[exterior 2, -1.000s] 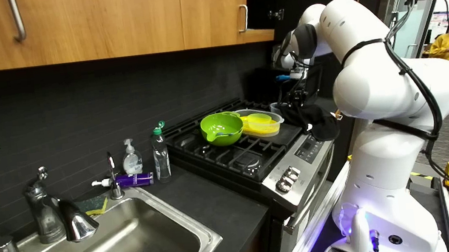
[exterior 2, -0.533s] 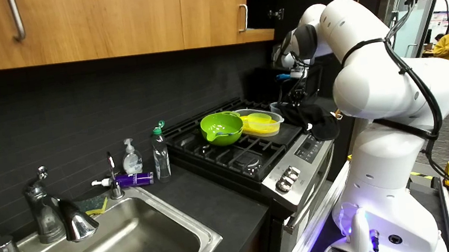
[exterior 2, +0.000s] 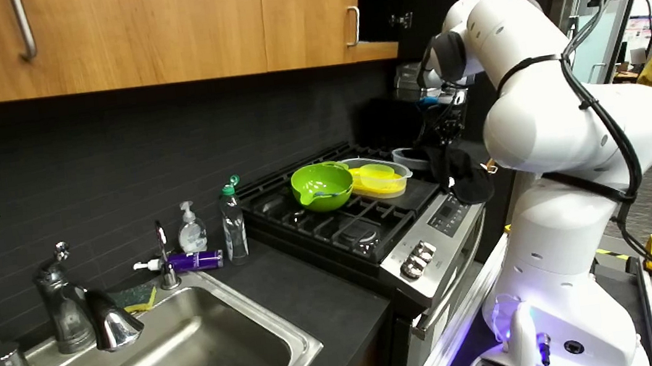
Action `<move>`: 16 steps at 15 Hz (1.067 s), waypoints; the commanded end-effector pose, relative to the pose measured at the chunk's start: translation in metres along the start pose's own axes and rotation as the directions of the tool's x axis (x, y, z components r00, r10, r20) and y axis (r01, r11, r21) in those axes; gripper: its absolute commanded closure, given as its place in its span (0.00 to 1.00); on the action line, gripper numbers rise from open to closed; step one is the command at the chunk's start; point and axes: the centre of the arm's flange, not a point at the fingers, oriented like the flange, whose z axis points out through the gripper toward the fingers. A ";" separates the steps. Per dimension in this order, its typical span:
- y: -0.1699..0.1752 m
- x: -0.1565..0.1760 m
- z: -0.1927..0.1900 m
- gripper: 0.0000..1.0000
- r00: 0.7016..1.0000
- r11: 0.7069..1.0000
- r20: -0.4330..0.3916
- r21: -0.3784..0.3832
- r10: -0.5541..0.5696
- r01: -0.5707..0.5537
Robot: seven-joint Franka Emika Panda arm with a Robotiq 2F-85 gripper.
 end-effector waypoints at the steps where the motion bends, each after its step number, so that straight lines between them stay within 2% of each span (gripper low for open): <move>1: -0.012 0.032 -0.034 0.99 0.994 0.996 0.062 0.006 0.084 -0.085; 6: -0.041 0.062 -0.071 0.99 0.976 0.982 0.134 0.055 0.171 -0.179; 12: -0.077 0.098 -0.124 0.99 0.935 0.943 0.236 0.140 0.264 -0.302; 16: -0.087 0.115 -0.151 0.99 0.912 0.921 0.279 0.163 0.300 -0.353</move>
